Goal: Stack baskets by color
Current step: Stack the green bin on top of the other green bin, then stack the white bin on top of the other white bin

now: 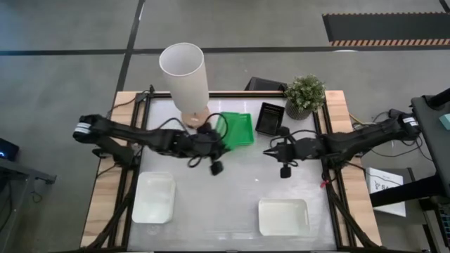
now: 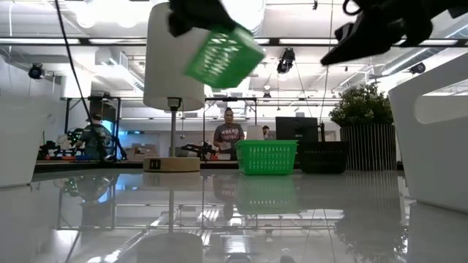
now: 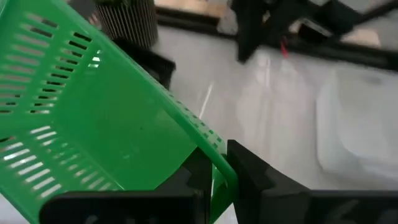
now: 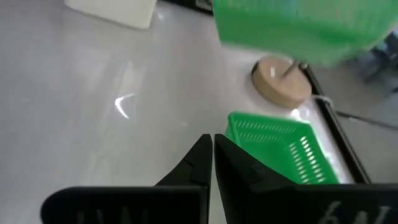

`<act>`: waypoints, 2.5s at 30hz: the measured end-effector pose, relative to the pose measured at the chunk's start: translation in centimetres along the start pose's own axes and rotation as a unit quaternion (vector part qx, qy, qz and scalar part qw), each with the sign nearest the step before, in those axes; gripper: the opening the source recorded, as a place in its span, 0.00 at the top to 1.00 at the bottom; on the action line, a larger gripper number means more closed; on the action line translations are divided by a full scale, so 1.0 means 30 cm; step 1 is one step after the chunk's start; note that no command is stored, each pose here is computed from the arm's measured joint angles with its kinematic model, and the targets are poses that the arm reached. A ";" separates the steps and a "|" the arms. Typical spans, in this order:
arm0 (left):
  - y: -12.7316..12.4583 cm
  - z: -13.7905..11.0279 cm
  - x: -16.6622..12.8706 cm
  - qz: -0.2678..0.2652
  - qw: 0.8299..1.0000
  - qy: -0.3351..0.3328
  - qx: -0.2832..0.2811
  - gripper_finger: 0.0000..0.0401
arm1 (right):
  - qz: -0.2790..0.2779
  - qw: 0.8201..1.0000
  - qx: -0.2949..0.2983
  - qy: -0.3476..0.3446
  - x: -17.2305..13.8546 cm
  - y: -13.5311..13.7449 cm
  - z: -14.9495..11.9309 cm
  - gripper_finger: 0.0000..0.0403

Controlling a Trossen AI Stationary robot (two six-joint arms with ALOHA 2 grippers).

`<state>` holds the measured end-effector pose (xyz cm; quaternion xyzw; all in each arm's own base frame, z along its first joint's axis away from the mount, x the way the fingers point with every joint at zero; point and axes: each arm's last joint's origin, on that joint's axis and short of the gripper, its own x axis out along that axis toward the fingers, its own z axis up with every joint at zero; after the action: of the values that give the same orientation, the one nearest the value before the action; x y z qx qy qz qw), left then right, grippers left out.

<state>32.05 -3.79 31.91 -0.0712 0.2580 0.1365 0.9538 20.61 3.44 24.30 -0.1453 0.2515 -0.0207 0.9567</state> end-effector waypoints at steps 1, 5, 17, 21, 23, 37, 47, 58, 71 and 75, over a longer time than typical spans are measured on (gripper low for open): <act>0.000 0.003 0.033 0.003 1.000 -0.008 -0.001 0.96 | 0.002 1.000 -0.003 -0.006 -0.014 -0.004 0.002 0.97; 0.011 0.002 0.161 0.021 1.000 -0.021 -0.010 0.96 | 0.002 0.999 -0.009 -0.031 -0.074 -0.022 0.004 0.97; 0.094 -0.043 0.363 0.084 0.996 -0.023 -0.035 0.94 | -0.011 0.996 -0.014 -0.087 -0.177 -0.044 -0.050 0.97; 0.117 -0.048 0.390 0.091 0.994 -0.030 -0.042 0.89 | -0.015 0.995 -0.021 -0.100 -0.191 -0.048 -0.050 0.97; 0.129 -0.055 0.402 0.096 0.994 -0.025 -0.051 0.86 | -0.015 0.994 -0.020 -0.103 -0.197 -0.051 -0.043 0.97; 0.144 -0.064 0.419 0.094 0.992 -0.022 -0.081 0.80 | -0.002 0.995 -0.017 -0.101 -0.195 -0.049 -0.041 0.97; 0.120 -0.054 0.399 0.064 0.996 -0.021 -0.050 0.80 | 0.000 0.995 -0.001 -0.100 -0.195 -0.048 -0.041 0.97; -0.046 -0.081 0.281 -0.031 0.992 -0.029 0.116 0.80 | 0.050 0.987 -0.023 -0.150 -0.169 -0.025 -0.056 0.97; -0.166 -0.170 0.065 -0.148 0.974 -0.036 0.166 0.80 | 0.079 0.985 0.061 -0.144 -0.140 -0.011 -0.053 0.97; -0.151 -0.194 0.008 -0.158 0.978 -0.038 0.134 0.80 | 0.106 0.983 0.092 -0.121 -0.119 0.017 -0.056 0.97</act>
<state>30.85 -9.25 27.10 0.0229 0.2228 -0.0488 0.9734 16.67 3.88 24.45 -0.0304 0.1449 0.0750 0.9861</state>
